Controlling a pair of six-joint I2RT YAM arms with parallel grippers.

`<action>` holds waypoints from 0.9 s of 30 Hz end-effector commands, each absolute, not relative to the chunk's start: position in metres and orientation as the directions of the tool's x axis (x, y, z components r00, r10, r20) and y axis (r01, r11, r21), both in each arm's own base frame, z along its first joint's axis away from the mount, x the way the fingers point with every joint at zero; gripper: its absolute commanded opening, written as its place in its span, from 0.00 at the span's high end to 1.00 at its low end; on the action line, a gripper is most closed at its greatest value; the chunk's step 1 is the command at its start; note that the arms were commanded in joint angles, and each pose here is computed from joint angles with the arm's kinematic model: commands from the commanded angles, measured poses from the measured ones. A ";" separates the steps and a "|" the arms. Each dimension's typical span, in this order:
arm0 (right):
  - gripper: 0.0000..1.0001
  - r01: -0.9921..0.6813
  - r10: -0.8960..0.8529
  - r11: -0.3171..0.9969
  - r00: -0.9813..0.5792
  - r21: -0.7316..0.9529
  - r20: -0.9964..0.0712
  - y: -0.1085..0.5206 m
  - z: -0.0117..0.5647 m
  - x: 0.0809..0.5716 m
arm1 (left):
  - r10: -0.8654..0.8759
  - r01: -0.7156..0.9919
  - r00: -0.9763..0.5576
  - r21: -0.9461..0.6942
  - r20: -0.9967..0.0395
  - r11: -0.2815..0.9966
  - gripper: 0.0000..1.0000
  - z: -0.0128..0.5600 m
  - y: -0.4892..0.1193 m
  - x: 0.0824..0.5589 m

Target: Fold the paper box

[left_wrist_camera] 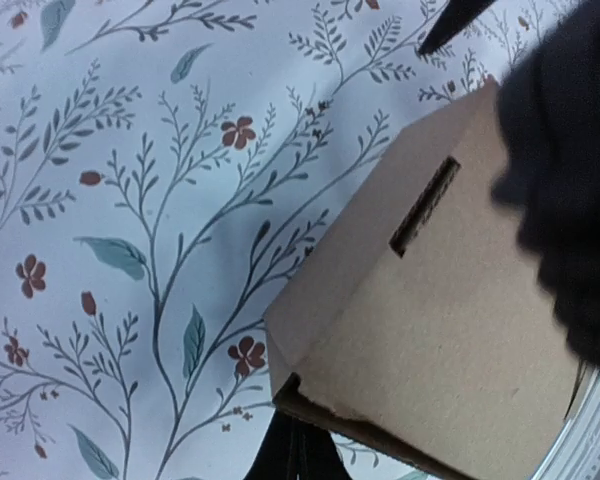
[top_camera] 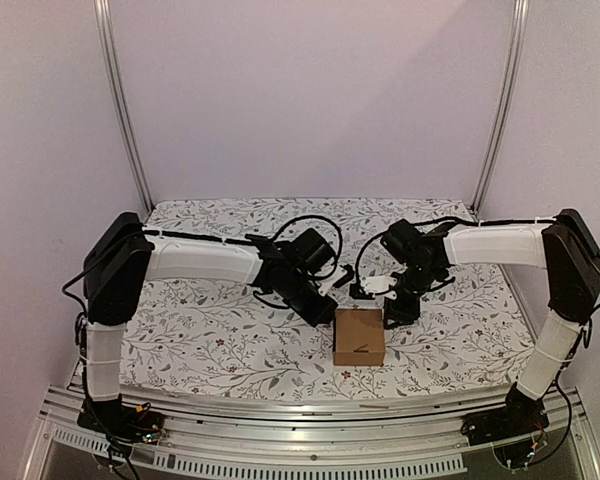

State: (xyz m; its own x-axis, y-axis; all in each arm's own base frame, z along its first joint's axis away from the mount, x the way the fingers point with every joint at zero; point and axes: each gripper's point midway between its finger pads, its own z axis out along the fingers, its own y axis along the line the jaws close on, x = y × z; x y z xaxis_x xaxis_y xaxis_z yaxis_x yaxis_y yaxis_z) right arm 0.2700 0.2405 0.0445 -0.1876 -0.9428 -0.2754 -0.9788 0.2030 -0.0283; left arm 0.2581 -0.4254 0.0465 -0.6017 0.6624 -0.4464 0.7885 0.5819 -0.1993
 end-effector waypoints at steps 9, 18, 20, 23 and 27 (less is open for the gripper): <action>0.50 -0.979 -0.917 0.204 -0.196 0.013 -0.346 0.291 0.050 0.266 | 0.604 0.801 -0.587 -0.276 -0.540 0.532 1.00 0.081 -0.474 0.254; 0.46 -0.973 -0.931 0.221 -0.189 -0.072 -0.311 0.246 0.073 0.248 | 0.578 0.728 -0.619 -0.112 -0.531 0.676 1.00 0.091 -0.393 0.284; 0.45 -0.973 -0.933 0.219 -0.186 -0.076 -0.308 0.240 0.078 0.243 | 0.587 0.721 -0.627 -0.097 -0.512 0.686 1.00 0.090 -0.380 0.280; 0.45 -0.974 -0.936 0.214 -0.182 -0.078 -0.302 0.233 0.082 0.235 | 0.601 0.723 -0.642 -0.116 -0.477 0.681 1.00 0.084 -0.366 0.262; 0.46 -0.981 -0.953 0.159 -0.124 -0.108 -0.278 0.230 0.076 0.223 | 0.601 0.726 -0.657 -0.167 -0.455 0.667 1.00 0.077 -0.359 0.230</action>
